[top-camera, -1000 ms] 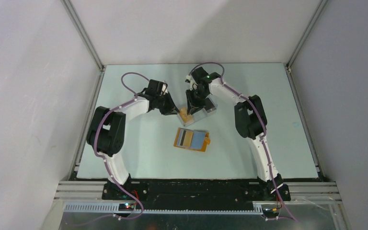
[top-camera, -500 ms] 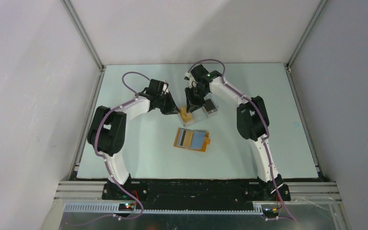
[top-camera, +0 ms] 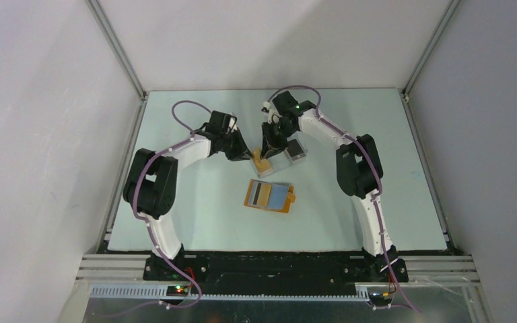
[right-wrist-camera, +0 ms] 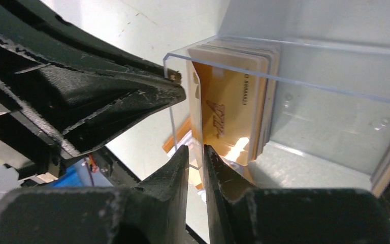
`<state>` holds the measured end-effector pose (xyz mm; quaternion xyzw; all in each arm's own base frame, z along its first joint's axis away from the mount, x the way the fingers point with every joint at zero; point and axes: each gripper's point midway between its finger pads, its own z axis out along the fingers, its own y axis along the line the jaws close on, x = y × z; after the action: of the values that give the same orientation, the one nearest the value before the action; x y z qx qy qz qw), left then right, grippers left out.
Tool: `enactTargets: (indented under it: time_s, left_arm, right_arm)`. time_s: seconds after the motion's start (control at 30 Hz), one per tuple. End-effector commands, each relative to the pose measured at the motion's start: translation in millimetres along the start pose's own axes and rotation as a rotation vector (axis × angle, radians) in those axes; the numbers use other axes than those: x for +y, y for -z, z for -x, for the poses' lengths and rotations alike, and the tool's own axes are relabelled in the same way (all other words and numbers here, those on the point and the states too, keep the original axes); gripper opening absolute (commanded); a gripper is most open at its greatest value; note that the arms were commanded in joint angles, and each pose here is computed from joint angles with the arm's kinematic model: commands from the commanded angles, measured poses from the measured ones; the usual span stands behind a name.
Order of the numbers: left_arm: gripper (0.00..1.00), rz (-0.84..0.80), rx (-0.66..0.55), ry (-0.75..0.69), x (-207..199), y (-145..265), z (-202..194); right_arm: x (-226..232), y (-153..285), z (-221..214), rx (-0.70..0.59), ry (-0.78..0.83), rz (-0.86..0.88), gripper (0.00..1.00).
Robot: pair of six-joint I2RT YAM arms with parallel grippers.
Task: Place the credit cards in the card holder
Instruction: Pick up the credit card from the storage box.
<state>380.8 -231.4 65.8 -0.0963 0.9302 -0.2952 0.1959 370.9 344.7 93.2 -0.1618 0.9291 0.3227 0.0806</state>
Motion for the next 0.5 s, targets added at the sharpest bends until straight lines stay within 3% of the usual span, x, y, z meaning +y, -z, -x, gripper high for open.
enactTargets:
  time_s: [0.0, 0.47]
  left_arm:
    - [0.00, 0.023, 0.018, -0.035, 3, -7, -5]
    - [0.00, 0.024, 0.019, -0.035, 4, -7, -5]
  right_arm:
    - [34, 19, 8, -0.045, 0.018, 0.115, 0.21]
    - [18, -2, 4, -0.017, -0.007, 0.089, 0.20]
